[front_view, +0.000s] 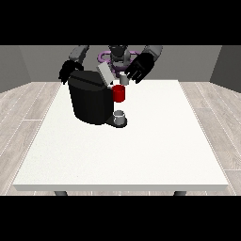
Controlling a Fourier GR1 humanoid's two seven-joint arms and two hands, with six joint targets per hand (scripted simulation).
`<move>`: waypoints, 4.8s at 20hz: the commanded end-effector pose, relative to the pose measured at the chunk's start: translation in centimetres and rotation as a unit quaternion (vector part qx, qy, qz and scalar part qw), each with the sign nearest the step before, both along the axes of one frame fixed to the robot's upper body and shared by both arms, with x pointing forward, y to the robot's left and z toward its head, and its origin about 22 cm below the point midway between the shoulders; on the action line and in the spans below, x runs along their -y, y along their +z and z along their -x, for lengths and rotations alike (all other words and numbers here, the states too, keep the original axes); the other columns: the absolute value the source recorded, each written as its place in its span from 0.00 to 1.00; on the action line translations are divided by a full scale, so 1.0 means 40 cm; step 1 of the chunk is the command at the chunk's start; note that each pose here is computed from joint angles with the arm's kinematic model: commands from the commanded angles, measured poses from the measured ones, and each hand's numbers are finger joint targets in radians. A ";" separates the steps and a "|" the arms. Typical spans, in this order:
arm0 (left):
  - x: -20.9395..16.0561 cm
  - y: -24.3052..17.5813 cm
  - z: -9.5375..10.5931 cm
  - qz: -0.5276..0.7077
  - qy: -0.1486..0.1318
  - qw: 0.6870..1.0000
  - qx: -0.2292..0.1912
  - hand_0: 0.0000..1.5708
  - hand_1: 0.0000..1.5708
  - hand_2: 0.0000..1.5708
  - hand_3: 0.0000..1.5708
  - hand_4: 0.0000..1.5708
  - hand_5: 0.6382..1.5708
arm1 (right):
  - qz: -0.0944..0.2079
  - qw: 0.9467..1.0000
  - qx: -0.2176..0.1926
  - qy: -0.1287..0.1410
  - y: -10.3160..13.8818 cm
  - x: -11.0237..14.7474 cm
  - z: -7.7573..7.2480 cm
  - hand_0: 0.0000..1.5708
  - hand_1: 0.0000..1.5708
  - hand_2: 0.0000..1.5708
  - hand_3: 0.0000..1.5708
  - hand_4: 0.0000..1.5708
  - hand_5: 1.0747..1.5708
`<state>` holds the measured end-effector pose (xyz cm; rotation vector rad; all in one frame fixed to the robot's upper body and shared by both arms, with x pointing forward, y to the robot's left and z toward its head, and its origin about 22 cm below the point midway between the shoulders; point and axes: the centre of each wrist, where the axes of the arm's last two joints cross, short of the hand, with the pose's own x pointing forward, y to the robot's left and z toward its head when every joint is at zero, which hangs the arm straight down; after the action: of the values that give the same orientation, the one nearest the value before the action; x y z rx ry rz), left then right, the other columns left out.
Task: Insert the coffee pod into the coffee machine and close the lid
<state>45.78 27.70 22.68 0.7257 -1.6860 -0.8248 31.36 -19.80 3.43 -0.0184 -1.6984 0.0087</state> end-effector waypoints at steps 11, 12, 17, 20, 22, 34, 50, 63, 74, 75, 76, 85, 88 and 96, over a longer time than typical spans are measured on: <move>0.012 0.035 -0.004 -0.010 -0.023 1.000 0.011 0.81 0.81 0.83 0.78 0.33 1.00 | 0.000 0.999 0.029 -0.043 0.020 0.047 -0.014 0.00 0.00 0.00 0.00 0.31 1.00; 0.029 -0.006 -0.005 -0.015 -0.013 1.000 0.016 0.78 0.78 0.82 0.77 0.33 1.00 | 0.000 0.999 0.023 -0.028 0.005 0.054 0.001 0.00 0.00 0.00 0.00 0.31 1.00; 0.006 0.042 -0.008 -0.011 -0.005 1.000 0.007 0.75 0.75 0.80 0.75 0.31 1.00 | -0.011 0.999 0.032 -0.020 0.034 0.050 -0.009 0.00 0.00 0.00 0.00 0.33 1.00; 0.000 0.040 -0.006 -0.013 -0.018 0.999 0.023 0.77 0.77 0.81 0.76 0.32 1.00 | -0.002 0.999 0.037 -0.014 0.039 0.043 -0.008 0.00 0.00 0.00 0.00 0.33 1.00; 0.054 0.040 -0.013 -0.017 -0.018 1.000 0.017 0.76 0.76 0.81 0.76 0.33 1.00 | -0.015 0.999 0.027 -0.026 0.019 0.042 -0.015 0.00 0.00 0.00 0.00 0.32 1.00; 0.041 -0.037 -0.014 -0.018 -0.017 1.000 -0.017 0.78 0.78 0.81 0.75 0.31 1.00 | -0.014 0.999 0.024 -0.039 0.001 0.013 0.010 0.00 0.00 0.00 0.00 0.29 1.00; 0.070 -0.007 -0.016 -0.049 -0.026 0.998 -0.019 0.67 0.67 0.72 0.61 0.23 1.00 | -0.015 0.998 0.025 -0.053 0.003 0.053 -0.019 0.00 0.00 0.00 0.00 0.26 1.00; 0.018 0.030 -0.010 -0.102 -0.033 0.994 -0.033 0.00 0.00 0.00 0.00 0.00 1.00 | -0.012 0.999 0.024 -0.044 -0.011 0.075 -0.009 0.00 0.00 0.00 0.00 0.28 1.00; 0.079 -0.048 -0.009 -0.097 -0.060 0.992 -0.062 0.00 0.00 0.00 0.00 0.00 1.00 | -0.013 0.997 -0.030 -0.074 -0.062 0.091 0.008 0.00 0.00 0.00 0.00 0.25 1.00; 0.055 -0.044 -0.006 -0.102 -0.060 0.992 -0.035 0.00 0.00 0.00 0.00 0.00 1.00 | -0.013 0.996 -0.007 -0.088 -0.012 0.083 -0.025 0.00 0.00 0.00 0.00 0.24 1.00; 0.111 -0.062 -0.007 -0.103 -0.062 0.991 -0.057 0.00 0.00 0.00 0.00 0.00 1.00 | -0.024 0.996 -0.021 -0.079 -0.094 0.100 0.013 0.00 0.00 0.00 0.00 0.24 1.00; 0.112 -0.180 0.011 0.108 -0.085 0.986 -0.090 0.00 0.00 0.00 0.00 0.00 1.00 | -0.027 0.988 -0.071 -0.134 -0.180 0.179 0.078 0.00 0.00 0.00 0.00 0.26 1.00; 0.111 -0.317 0.042 0.239 -0.088 0.960 -0.117 0.00 0.00 0.00 0.00 0.17 1.00 | -0.027 0.983 -0.097 -0.152 -0.200 0.184 0.108 0.00 0.00 0.00 0.00 0.28 1.00; 0.027 -0.491 0.135 0.329 -0.052 0.930 -0.154 0.00 0.00 0.00 0.00 0.12 1.00 | -0.006 0.984 -0.108 -0.138 -0.185 0.200 0.142 0.00 0.00 0.00 0.00 0.31 1.00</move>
<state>41.46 24.34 4.31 0.0649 -1.5851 -0.4846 25.53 -28.47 -4.90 -0.2462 -1.4423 -0.2386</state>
